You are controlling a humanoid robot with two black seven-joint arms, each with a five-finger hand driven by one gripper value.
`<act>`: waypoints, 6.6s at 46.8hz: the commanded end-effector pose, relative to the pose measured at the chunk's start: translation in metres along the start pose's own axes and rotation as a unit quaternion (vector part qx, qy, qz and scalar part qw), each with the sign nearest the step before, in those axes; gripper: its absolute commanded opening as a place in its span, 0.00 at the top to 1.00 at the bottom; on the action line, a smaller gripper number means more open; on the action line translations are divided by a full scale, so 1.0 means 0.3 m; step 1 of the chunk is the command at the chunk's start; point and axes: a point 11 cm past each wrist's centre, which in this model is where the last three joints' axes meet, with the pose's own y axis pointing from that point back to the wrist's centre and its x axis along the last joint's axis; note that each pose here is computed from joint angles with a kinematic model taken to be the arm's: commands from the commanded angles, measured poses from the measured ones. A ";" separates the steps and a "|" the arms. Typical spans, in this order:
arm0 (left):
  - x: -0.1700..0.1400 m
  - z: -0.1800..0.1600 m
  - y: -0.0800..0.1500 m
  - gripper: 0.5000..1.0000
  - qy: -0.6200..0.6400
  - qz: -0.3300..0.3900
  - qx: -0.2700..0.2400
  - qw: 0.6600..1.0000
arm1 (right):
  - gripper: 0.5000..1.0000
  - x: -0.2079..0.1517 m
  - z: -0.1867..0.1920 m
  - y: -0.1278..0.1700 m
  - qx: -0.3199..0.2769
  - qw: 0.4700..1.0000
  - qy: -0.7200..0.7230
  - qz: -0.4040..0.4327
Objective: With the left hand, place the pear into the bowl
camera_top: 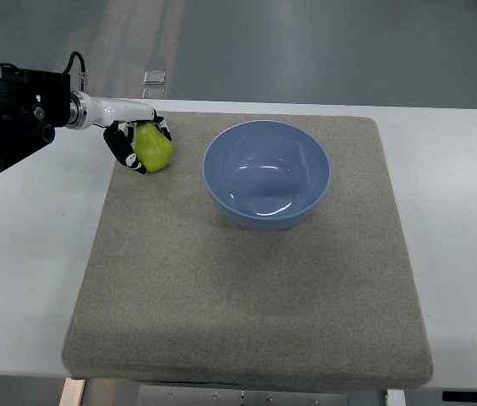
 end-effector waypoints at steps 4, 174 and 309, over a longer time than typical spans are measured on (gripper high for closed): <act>0.093 0.033 0.020 1.00 0.002 0.032 -0.013 0.999 | 0.15 0.000 0.000 0.000 0.000 1.000 0.000 0.000; 0.292 0.345 -0.105 0.08 0.128 0.184 -0.119 0.967 | 0.15 0.000 0.000 0.000 0.000 1.000 0.000 0.000; 0.010 -0.103 -0.122 0.08 0.740 0.315 -0.085 0.588 | 0.15 -0.028 0.000 -0.002 0.000 1.000 0.003 -0.017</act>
